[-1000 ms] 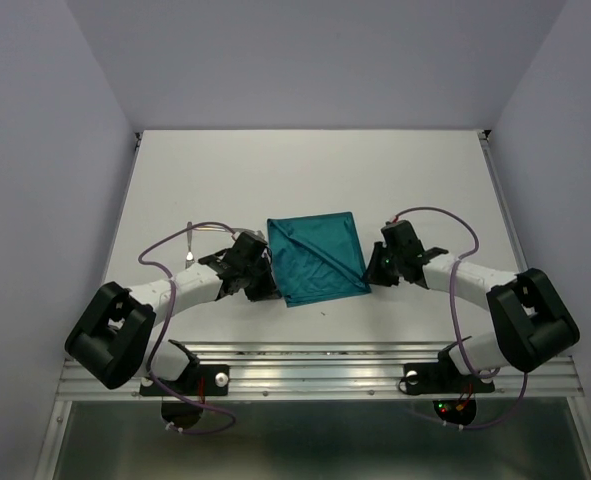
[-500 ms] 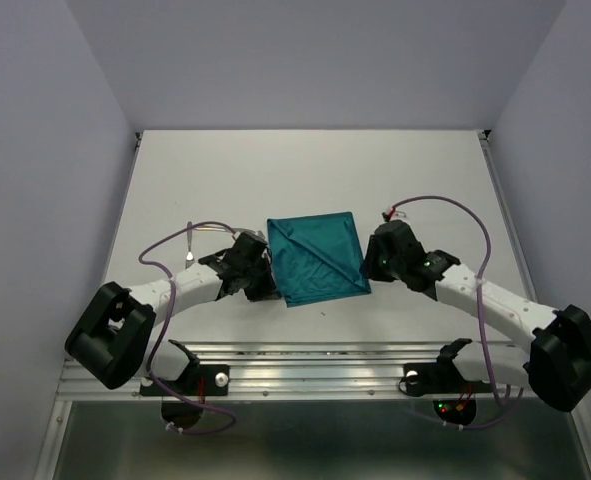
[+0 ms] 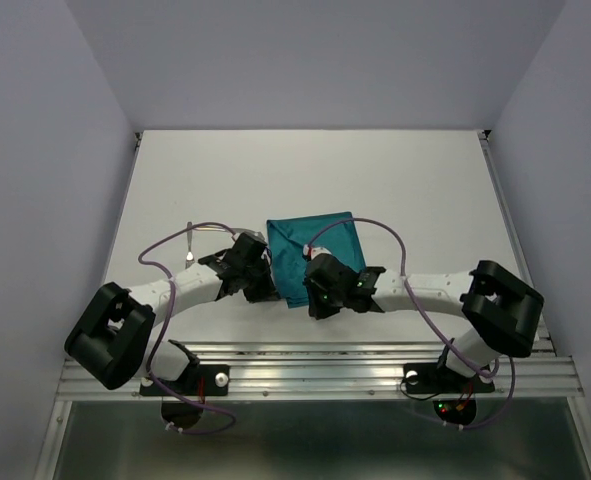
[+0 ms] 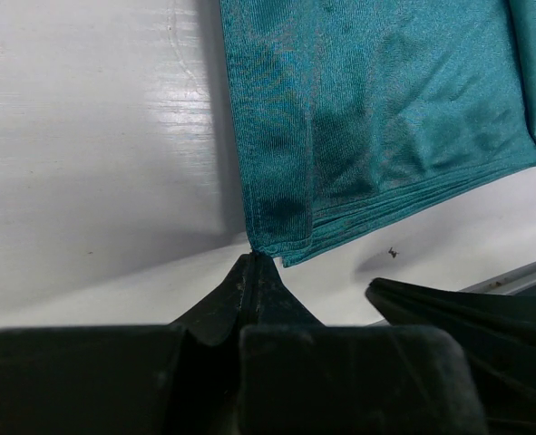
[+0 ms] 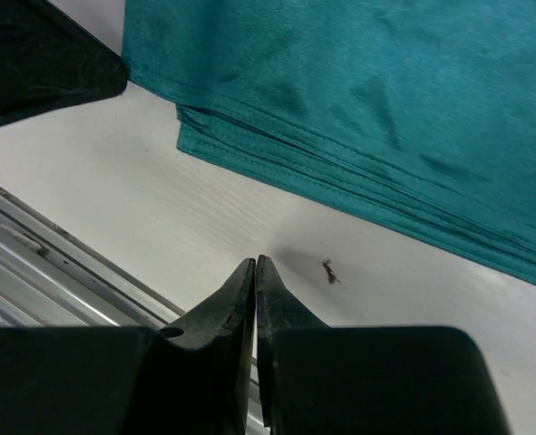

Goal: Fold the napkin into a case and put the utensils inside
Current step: Smooth out the upper triangle-folded napkin at the center of the board.

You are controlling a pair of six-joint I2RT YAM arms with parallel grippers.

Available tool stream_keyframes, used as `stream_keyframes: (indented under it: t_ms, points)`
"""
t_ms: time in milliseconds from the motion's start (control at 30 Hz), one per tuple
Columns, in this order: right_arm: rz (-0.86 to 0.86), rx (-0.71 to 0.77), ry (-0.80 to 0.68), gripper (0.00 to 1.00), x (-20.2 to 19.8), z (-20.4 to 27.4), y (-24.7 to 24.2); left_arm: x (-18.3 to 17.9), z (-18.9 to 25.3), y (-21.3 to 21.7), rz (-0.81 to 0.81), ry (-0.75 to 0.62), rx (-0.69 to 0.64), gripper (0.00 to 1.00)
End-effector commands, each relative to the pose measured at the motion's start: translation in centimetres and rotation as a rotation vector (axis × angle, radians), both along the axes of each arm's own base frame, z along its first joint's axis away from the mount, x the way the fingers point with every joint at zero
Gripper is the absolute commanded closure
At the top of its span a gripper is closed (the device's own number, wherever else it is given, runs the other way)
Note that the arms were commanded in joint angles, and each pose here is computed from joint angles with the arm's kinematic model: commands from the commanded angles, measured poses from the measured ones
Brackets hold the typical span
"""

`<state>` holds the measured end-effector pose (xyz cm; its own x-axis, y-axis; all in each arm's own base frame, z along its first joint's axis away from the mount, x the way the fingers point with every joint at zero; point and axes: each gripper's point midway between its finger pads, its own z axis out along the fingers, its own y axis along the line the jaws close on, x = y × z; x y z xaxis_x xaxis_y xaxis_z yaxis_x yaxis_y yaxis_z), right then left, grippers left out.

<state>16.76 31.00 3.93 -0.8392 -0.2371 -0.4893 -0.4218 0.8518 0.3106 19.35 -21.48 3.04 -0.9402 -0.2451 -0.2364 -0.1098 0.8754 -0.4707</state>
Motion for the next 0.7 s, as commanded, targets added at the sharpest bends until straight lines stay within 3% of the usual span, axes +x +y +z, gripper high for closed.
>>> stream_keyframes:
  t_ms: [0,133,267,667]
  points:
    - [0.058,0.113,-0.038,0.92,0.4,1.8,4.6,0.3,1.3,-0.5,-0.029,-0.034,-0.018,1.0]
    - [0.049,0.095,-0.021,0.94,0.4,0.3,5.3,0.3,1.4,-0.6,-0.033,-0.035,-0.023,1.0]
    - [-0.074,0.021,-0.067,0.98,2.4,-1.3,4.3,0.2,1.2,-0.5,-0.038,-0.031,-0.022,1.0]
    - [-0.232,-0.041,-0.118,0.97,4.5,-3.0,3.1,-0.6,0.6,-0.3,-0.048,-0.017,-0.026,1.0]
